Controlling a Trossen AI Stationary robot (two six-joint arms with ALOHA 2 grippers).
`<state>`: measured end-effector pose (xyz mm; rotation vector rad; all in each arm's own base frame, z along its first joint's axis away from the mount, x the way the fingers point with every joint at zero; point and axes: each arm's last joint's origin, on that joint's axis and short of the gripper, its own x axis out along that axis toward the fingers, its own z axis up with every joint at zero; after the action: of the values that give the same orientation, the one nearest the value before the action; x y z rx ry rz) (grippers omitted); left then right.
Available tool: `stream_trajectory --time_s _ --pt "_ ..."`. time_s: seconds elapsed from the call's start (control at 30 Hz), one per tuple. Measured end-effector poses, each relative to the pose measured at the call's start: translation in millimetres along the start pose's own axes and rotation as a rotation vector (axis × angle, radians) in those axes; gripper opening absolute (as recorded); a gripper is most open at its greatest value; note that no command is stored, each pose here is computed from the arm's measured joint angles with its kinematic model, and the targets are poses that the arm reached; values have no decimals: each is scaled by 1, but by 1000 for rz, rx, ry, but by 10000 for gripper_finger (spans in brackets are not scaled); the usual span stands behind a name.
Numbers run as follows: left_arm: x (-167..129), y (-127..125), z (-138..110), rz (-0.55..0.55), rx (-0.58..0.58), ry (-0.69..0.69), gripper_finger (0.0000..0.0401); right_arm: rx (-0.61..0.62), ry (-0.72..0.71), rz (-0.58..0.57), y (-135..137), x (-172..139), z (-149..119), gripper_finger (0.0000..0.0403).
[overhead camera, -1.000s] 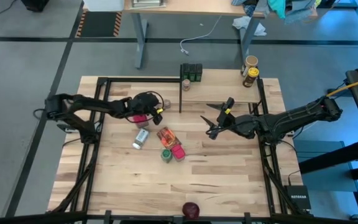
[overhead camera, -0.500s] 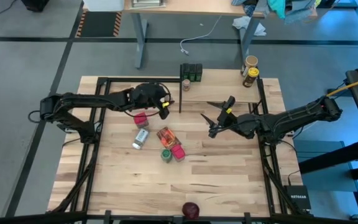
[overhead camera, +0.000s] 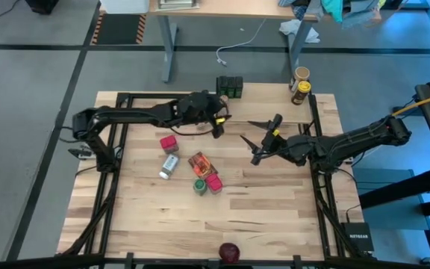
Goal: Shelf spices
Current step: Put the bottom transparent seasoning bottle on the shelf
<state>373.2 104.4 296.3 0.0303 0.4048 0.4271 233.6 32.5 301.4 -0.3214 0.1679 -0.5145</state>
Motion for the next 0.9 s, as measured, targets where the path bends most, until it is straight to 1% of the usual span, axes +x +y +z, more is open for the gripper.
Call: stream_trajectory --time_s 0.13,0.3,0.4,0.53,0.73,0.9 --pt "23 2 12 13 15 -17 166 -7 -16 10 -1 0 6 264" --pt "47 8 24 37 38 -34 166 -7 -16 8 -3 -2 6 264" --pt "61 12 22 48 45 -4 166 -11 -14 16 -2 -1 6 264" --pt "78 21 10 71 41 46 166 -19 -15 47 -1 -1 5 264" --pt "82 37 5 105 23 79 167 -23 -10 49 -1 -1 4 264" --pt "82 41 5 101 15 86 176 -23 -11 49 -1 -1 4 264"
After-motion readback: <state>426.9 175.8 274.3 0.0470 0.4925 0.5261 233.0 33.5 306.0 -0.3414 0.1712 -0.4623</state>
